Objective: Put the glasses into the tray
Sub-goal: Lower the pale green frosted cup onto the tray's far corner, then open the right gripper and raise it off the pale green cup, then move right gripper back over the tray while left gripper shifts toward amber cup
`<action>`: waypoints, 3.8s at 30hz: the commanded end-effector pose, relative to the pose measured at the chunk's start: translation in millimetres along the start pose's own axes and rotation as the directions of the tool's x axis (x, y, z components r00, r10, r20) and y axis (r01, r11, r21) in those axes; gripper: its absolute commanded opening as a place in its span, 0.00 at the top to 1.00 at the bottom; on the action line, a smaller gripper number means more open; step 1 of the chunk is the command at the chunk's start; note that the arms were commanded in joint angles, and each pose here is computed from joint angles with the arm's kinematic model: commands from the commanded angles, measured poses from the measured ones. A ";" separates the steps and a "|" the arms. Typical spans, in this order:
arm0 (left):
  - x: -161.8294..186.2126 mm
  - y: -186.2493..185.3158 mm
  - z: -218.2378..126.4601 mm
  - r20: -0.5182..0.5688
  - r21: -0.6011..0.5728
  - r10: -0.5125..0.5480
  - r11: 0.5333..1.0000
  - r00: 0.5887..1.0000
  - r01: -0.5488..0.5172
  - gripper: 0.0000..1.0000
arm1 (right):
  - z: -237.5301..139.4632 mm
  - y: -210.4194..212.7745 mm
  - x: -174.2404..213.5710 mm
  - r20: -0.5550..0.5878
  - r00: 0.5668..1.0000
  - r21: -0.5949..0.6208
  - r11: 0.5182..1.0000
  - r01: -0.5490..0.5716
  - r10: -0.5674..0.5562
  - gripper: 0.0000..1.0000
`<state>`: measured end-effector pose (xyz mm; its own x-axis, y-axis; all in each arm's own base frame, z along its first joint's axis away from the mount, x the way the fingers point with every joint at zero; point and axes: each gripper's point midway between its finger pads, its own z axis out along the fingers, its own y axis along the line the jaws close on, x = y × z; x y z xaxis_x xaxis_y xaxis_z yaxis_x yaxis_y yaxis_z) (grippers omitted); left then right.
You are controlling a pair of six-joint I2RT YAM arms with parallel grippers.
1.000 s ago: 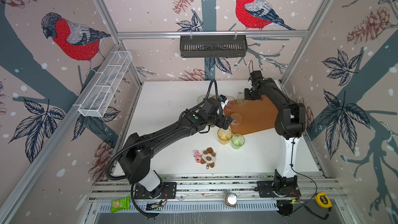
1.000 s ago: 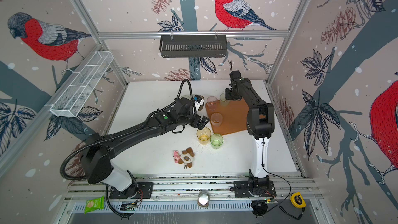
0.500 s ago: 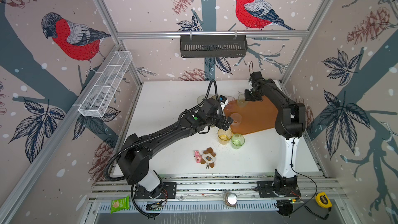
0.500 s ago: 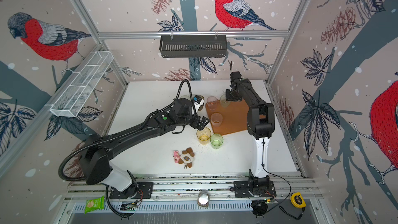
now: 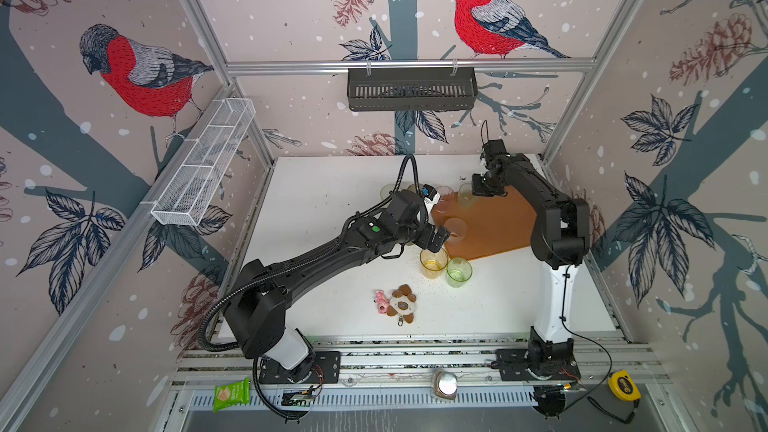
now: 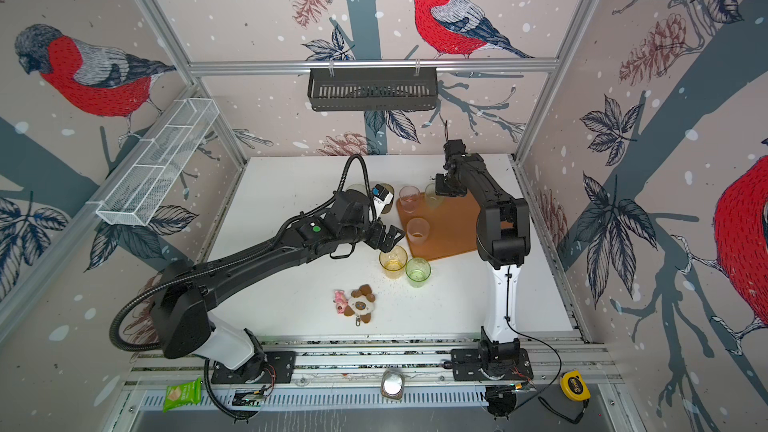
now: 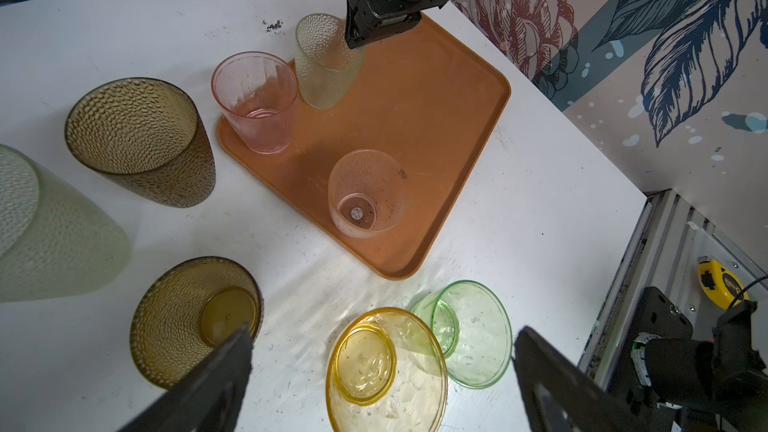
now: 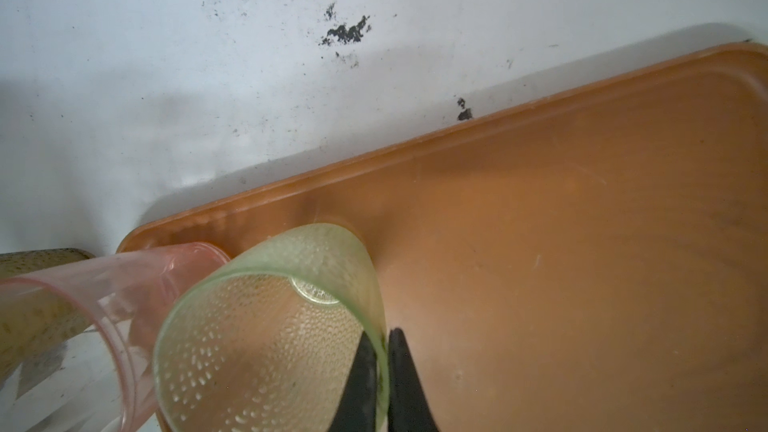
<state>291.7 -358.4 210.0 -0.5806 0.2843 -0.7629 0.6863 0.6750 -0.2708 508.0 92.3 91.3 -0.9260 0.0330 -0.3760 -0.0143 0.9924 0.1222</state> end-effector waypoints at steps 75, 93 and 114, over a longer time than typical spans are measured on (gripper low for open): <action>15.1 2.5 -45.8 0.080 0.042 -0.080 0.996 0.994 0.077 0.02 | -166.4 70.8 27.1 0.224 0.970 0.079 0.994 0.073 -0.089 0.14; 35.2 -0.2 -69.6 0.070 0.066 -0.138 0.989 0.988 0.133 0.02 | -200.0 98.9 84.6 0.214 0.969 0.035 0.993 0.117 -0.122 0.13; 24.3 27.8 -70.3 0.120 -0.089 -0.268 0.956 0.956 0.279 0.02 | -187.5 102.6 173.2 0.118 0.975 -0.240 0.948 0.211 -0.187 0.12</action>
<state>260.3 -288.5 219.4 -0.6897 0.0553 -0.7220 0.4905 0.7692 -0.4096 283.2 172.3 212.4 -0.8512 -0.1275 -0.5092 -0.2722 0.9366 0.2205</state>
